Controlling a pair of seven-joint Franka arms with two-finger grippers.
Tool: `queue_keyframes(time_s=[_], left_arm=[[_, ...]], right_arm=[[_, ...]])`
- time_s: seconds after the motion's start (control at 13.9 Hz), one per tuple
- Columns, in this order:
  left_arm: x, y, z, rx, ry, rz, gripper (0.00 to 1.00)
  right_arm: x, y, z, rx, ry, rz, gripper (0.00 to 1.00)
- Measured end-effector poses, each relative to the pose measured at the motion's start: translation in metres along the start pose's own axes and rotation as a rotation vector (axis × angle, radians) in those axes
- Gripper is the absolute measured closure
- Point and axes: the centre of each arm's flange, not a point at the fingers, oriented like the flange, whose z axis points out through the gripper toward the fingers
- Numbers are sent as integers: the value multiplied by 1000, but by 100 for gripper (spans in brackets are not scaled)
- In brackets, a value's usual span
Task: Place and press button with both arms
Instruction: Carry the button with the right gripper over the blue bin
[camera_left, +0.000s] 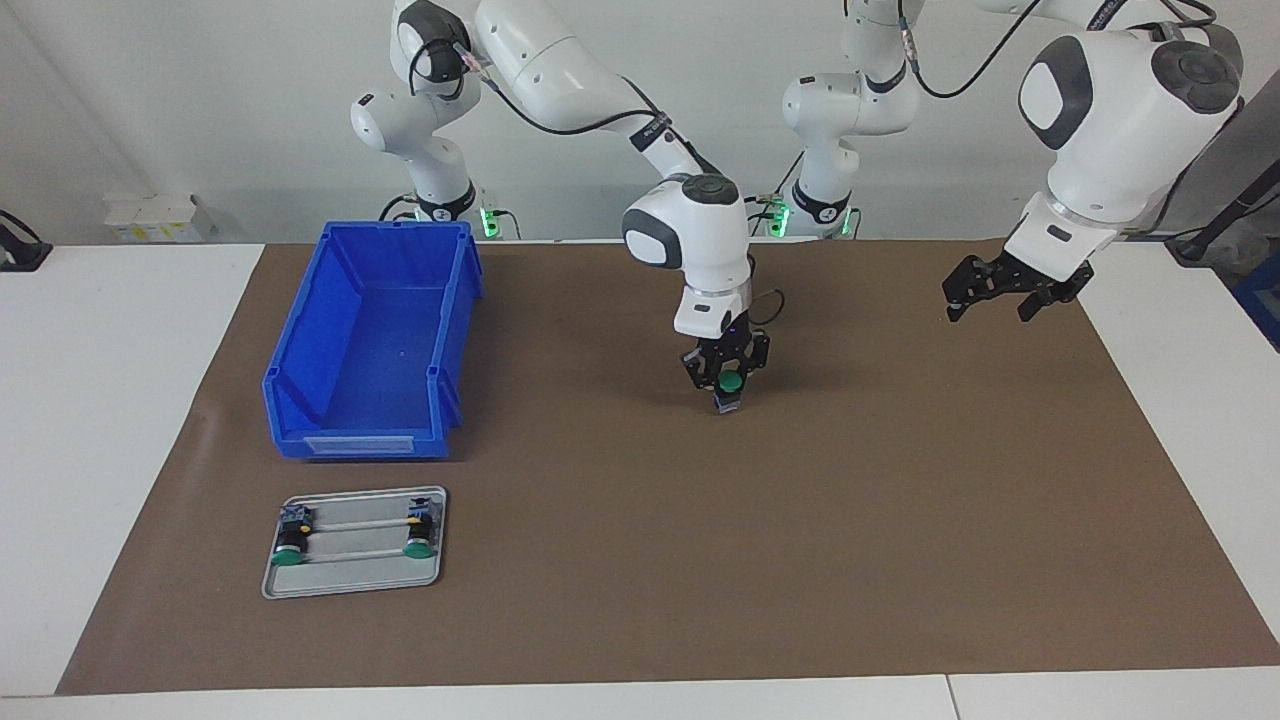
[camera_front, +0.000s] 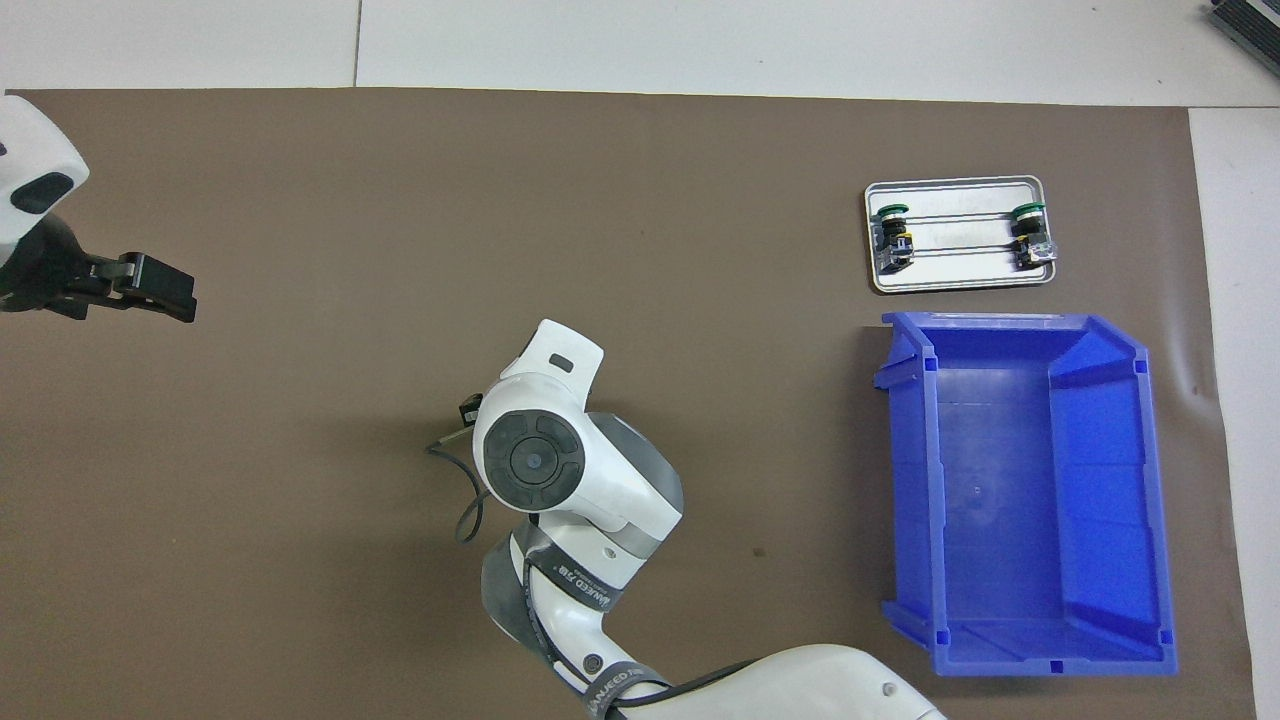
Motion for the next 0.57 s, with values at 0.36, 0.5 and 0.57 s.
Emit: queue_keyframes(time_s=[0.36,0.5,0.57], left_arm=[[0,0,0,0,0,0,0],[0,0,0,0,0,0,0],[0,0,0,0,0,0,0]], right_arm=[[62,116,-103,-69,20,146,64],[74,186,-138,-102,23,160,64],[75,224,-151,-117,27,158,64]])
